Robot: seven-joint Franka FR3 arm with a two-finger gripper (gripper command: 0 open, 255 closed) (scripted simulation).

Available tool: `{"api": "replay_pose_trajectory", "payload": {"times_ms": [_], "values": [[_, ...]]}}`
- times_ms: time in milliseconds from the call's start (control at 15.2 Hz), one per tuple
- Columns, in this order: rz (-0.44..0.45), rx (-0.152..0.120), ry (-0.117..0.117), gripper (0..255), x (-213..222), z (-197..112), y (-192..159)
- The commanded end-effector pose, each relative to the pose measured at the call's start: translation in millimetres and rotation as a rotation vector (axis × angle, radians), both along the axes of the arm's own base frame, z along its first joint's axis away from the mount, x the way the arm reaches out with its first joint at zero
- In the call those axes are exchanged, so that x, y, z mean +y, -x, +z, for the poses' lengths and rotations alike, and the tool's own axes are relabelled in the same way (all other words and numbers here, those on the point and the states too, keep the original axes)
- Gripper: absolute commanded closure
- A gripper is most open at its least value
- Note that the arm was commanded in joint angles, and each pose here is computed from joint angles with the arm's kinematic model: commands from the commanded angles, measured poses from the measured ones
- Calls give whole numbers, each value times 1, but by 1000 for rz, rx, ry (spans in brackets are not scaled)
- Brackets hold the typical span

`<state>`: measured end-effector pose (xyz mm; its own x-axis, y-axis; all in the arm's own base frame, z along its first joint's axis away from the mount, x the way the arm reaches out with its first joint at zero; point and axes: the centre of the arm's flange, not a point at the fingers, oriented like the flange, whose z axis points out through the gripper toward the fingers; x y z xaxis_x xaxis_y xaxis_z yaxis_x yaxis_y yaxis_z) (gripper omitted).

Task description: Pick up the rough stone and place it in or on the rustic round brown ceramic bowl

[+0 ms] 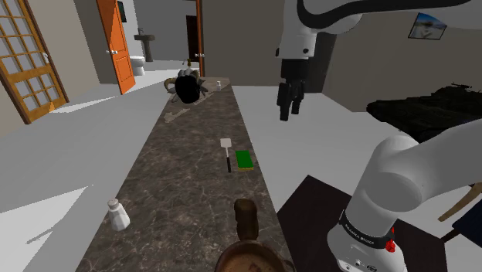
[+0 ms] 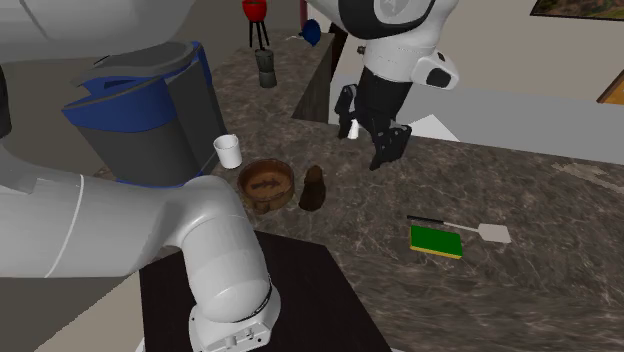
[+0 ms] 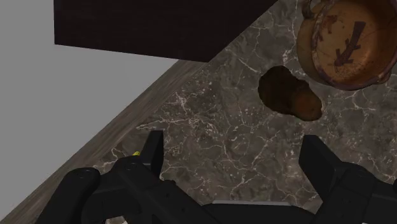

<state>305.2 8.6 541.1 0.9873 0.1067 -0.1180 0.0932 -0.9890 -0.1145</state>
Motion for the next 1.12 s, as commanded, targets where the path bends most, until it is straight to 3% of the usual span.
{"api": "replay_pose_trajectory", "payload": {"times_ms": [0, 1056], "values": [[0, 0, 0, 0, 0, 0, 0], [21, -125, -32, 0, 131, -161, 18]]}}
